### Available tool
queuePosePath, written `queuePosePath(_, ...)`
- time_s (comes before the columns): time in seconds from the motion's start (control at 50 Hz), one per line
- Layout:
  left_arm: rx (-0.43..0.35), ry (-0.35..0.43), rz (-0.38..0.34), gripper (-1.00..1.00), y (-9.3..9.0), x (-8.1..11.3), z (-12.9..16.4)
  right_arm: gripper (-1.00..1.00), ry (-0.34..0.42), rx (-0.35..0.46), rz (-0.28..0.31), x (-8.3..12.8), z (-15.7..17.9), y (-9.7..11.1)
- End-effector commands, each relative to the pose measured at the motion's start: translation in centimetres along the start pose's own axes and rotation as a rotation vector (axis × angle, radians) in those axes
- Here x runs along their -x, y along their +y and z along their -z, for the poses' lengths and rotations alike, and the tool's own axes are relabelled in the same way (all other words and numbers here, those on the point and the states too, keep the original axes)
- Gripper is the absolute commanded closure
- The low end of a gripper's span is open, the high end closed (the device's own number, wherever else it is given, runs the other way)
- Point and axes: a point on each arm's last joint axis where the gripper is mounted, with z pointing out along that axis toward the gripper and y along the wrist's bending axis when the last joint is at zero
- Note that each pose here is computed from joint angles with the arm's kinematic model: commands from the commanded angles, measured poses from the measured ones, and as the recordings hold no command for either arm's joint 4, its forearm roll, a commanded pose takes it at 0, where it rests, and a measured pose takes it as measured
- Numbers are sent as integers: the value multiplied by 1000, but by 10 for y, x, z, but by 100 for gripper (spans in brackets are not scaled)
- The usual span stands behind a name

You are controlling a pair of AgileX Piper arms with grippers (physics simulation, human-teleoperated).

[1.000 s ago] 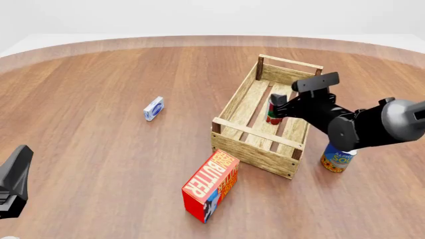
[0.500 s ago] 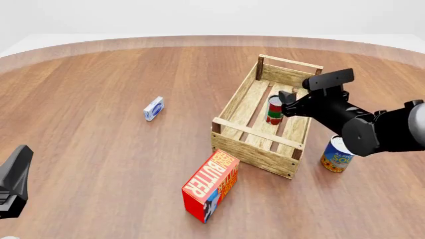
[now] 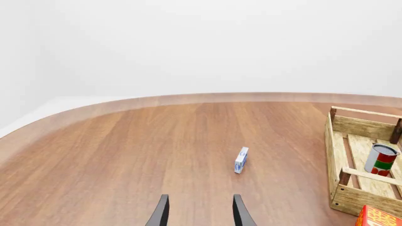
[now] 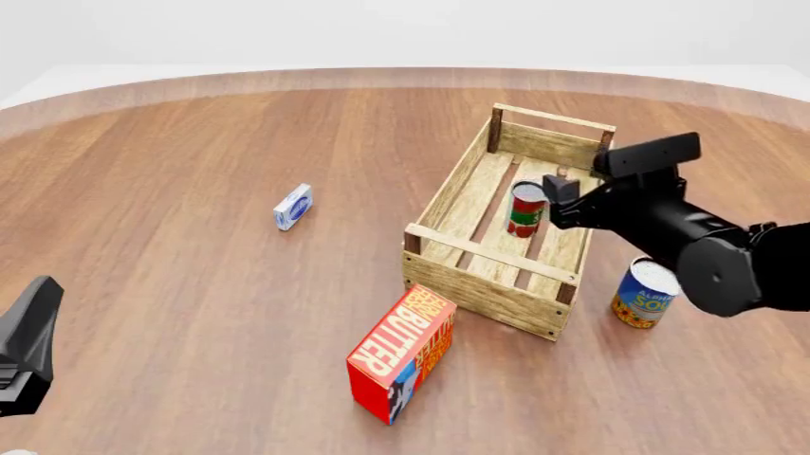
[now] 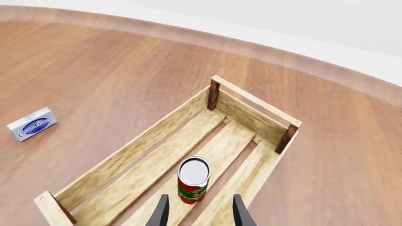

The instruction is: Pick up the tomato sauce, and put it in the wooden tray.

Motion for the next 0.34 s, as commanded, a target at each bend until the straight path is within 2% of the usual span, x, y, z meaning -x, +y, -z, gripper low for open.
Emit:
queuePosePath(0.02, 0, 0, 0, -100, 0, 0, 0, -100, -5, 5, 1, 2, 12, 1)
queuePosePath(0.34, 0, 0, 0, -100, 0, 0, 0, -100, -12, 2, 4, 4, 22, 1)
